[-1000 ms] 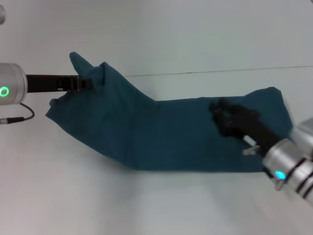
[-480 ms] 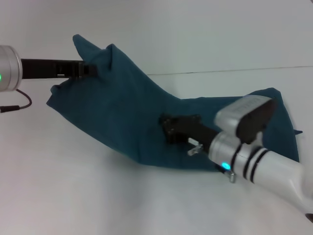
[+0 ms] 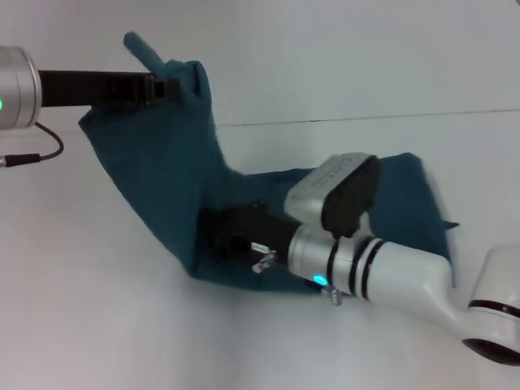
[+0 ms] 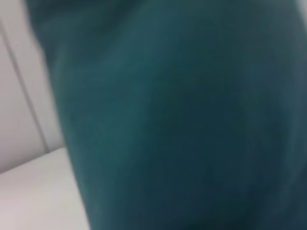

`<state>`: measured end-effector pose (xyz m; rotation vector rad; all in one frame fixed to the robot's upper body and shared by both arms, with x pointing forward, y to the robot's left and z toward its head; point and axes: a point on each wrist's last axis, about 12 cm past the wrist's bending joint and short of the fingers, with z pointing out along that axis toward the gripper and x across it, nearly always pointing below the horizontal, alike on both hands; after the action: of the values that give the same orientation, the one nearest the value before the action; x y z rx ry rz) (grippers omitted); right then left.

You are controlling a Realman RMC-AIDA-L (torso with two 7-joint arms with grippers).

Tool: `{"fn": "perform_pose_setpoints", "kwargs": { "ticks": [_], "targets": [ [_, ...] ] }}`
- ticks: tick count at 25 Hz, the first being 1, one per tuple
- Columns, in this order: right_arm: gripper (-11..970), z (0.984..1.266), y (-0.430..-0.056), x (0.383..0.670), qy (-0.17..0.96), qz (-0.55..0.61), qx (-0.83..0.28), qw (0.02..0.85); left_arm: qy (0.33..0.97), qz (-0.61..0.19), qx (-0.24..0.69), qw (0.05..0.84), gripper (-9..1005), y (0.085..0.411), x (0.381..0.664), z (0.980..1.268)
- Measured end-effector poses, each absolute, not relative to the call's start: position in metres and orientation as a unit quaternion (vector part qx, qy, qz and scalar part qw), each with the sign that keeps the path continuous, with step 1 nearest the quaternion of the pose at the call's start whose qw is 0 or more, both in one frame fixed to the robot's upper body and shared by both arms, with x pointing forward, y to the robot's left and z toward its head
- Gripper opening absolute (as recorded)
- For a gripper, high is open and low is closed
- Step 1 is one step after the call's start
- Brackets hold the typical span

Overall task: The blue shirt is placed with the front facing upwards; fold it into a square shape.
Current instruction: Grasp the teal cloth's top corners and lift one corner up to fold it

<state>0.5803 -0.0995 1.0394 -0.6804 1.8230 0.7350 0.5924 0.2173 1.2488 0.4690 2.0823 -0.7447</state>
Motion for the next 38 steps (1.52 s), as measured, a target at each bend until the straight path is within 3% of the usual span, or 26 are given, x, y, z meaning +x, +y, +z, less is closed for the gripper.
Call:
{"fn": "perform_pose_setpoints", "kwargs": {
  "ticks": [4, 11, 14, 31, 38],
  "targets": [
    [1, 1.039, -0.097, 0.574, 0.756, 0.319, -0.267, 0.506, 0.83, -0.299, 0.192, 0.43, 36, 0.216, 0.592, 1.252],
    [0, 1.023, -0.159, 0.558, 0.747, 0.305, -0.124, 0.577, 0.828, -0.297, 0.192, 0.435, 34, 0.217, 0.592, 1.255],
    [0, 1.021, -0.164, 0.556, 0.747, 0.296, -0.109, 0.586, 0.824, -0.299, 0.196, 0.439, 34, 0.216, 0.592, 1.258],
    [0, 1.042, -0.071, 0.574, 0.773, 0.304, -0.244, 0.501, 0.807, -0.317, 0.213, 0.452, 36, 0.208, 0.586, 1.269],
    [1, 1.044, -0.071, 0.571, 0.767, 0.319, -0.23, 0.508, 0.805, -0.321, 0.214, 0.451, 35, 0.207, 0.586, 1.269]
  ]
}}
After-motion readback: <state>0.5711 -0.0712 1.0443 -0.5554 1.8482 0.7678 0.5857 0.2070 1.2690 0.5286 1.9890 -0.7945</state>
